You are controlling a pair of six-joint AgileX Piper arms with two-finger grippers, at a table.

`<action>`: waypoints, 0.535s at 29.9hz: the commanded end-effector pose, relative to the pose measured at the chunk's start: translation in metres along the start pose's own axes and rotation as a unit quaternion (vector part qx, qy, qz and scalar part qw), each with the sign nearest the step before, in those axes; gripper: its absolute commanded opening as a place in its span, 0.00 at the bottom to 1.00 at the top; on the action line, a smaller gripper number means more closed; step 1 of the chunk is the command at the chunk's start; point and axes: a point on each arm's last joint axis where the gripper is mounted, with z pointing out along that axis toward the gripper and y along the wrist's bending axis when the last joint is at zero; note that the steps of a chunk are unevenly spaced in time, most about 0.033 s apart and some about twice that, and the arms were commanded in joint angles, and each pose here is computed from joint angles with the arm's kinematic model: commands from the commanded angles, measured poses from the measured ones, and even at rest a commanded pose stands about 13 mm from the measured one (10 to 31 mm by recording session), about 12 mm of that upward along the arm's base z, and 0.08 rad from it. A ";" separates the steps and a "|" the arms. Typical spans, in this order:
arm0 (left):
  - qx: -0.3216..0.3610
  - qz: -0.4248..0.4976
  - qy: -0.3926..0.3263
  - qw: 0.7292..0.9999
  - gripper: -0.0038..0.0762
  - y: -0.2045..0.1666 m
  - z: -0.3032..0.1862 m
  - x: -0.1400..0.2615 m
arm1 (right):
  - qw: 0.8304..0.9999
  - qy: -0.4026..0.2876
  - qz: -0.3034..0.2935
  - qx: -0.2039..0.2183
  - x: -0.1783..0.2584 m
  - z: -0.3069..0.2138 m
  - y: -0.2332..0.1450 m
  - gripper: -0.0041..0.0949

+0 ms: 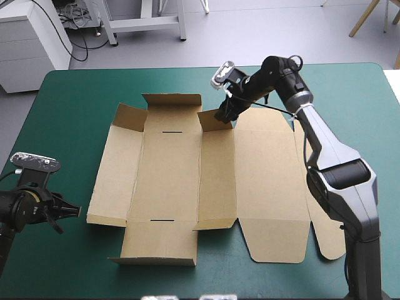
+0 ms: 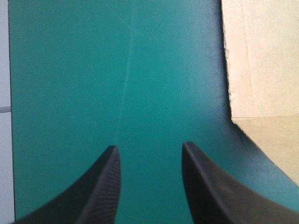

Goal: Fold the box

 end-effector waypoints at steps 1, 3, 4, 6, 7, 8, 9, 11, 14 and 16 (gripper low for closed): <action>-0.005 0.004 -0.032 0.999 0.56 0.003 -0.007 -0.007 | 0.993 -0.066 0.077 0.061 -0.018 -0.082 0.000 0.62; -0.006 0.006 -0.026 1.000 0.66 0.003 -0.006 -0.009 | 0.989 -0.077 0.102 0.079 -0.016 -0.102 -0.003 0.62; -0.005 0.007 -0.019 1.000 0.68 0.003 -0.004 -0.011 | 0.985 -0.081 0.119 0.091 -0.015 -0.113 -0.004 0.62; -0.004 0.009 -0.009 1.000 0.69 0.003 -0.001 -0.018 | 0.978 -0.090 0.152 0.115 -0.011 -0.135 -0.006 0.62; -0.002 0.009 -0.007 1.000 0.69 0.003 0.002 -0.023 | 0.973 -0.094 0.167 0.130 -0.009 -0.147 -0.006 0.62; 0.001 0.009 -0.003 1.000 0.69 0.002 0.005 -0.029 | 0.969 -0.099 0.179 0.141 -0.007 -0.159 -0.006 0.62; 0.005 0.009 0.001 1.000 0.69 0.002 0.009 -0.035 | 0.965 -0.105 0.184 0.152 -0.005 -0.171 -0.005 0.62; 0.013 0.005 0.007 1.000 0.69 0.001 0.014 -0.050 | 0.961 -0.111 0.190 0.166 0.000 -0.190 -0.001 0.62; 0.016 0.009 0.028 0.999 0.69 0.001 0.026 -0.071 | 0.954 -0.116 0.204 0.185 0.012 -0.215 0.005 0.62; 0.019 0.010 0.041 0.999 0.69 0.003 0.036 -0.083 | 0.951 -0.117 0.210 0.195 0.019 -0.228 0.009 0.62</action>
